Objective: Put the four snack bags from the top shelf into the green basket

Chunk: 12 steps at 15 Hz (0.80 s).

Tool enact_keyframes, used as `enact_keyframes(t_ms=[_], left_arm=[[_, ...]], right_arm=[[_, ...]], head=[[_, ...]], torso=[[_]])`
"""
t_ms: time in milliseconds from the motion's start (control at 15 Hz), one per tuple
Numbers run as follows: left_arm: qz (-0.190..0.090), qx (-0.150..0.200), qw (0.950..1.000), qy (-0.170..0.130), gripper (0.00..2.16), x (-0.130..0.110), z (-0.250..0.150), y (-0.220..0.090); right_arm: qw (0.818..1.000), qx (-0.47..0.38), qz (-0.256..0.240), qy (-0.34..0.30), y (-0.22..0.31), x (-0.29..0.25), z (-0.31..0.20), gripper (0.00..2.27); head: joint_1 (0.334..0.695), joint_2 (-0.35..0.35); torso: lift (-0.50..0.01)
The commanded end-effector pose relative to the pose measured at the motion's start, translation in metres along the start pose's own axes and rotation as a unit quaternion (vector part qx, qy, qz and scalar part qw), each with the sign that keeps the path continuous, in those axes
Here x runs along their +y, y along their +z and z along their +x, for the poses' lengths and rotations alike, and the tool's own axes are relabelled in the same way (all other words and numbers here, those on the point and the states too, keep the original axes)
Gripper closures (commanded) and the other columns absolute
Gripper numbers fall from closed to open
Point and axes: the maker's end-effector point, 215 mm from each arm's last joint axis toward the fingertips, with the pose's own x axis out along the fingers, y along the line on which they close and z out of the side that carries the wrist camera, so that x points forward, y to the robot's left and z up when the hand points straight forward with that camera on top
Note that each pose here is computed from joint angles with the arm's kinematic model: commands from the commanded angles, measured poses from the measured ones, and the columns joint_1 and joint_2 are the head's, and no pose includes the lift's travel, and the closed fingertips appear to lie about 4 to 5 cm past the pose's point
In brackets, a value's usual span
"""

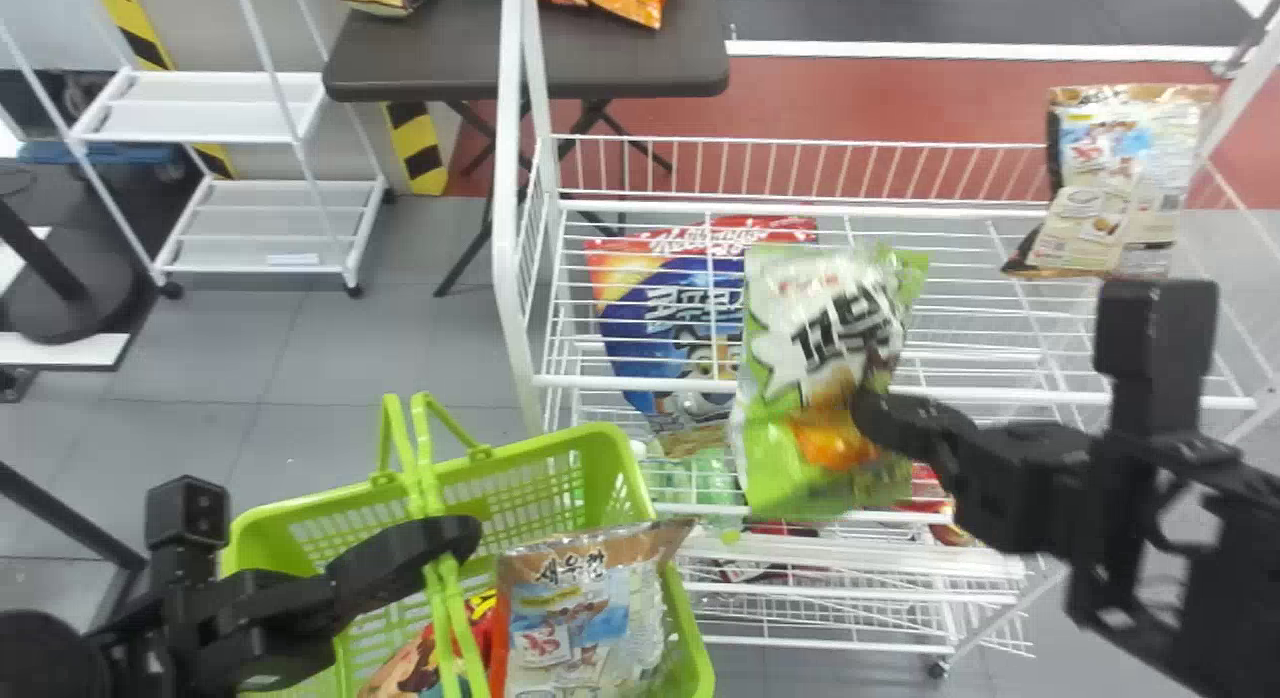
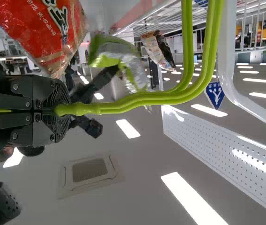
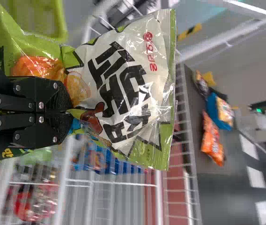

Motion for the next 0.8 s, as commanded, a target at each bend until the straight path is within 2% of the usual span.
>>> enact_keyframes(t_ms=[0,133,333,533,733], left_arm=[[0.000,-0.002,1.0000,-0.006,2.15,-0.002,0.000,0.003],[-0.002,-0.002,1.0000,-0.009,2.15,-0.002,0.001,0.003],[-0.008,0.000,0.9999,-0.014,2.15,-0.003,0.005,-0.001],[-0.018,0.009,0.9997,-0.017,2.15,-0.002,0.010,-0.010],[-0.030,0.014,0.9991,-0.027,2.15,-0.006,0.014,-0.017]], right_arm=[[0.996,0.080,0.028,0.036,-0.049,0.027,-0.023,2.26],[0.991,0.114,0.032,0.061,-0.068,0.050,-0.031,2.26],[0.985,0.139,0.020,0.098,-0.084,0.084,-0.015,2.26],[0.977,0.167,-0.004,0.130,-0.099,0.121,0.018,2.26],[0.981,0.130,-0.048,0.136,-0.082,0.146,0.069,2.26]], head=[[0.695,0.053],[0.695,0.094],[0.695,0.135],[0.695,0.216],[0.695,0.297]], torso=[[0.000],[0.000],[0.000],[0.000],[0.000]])
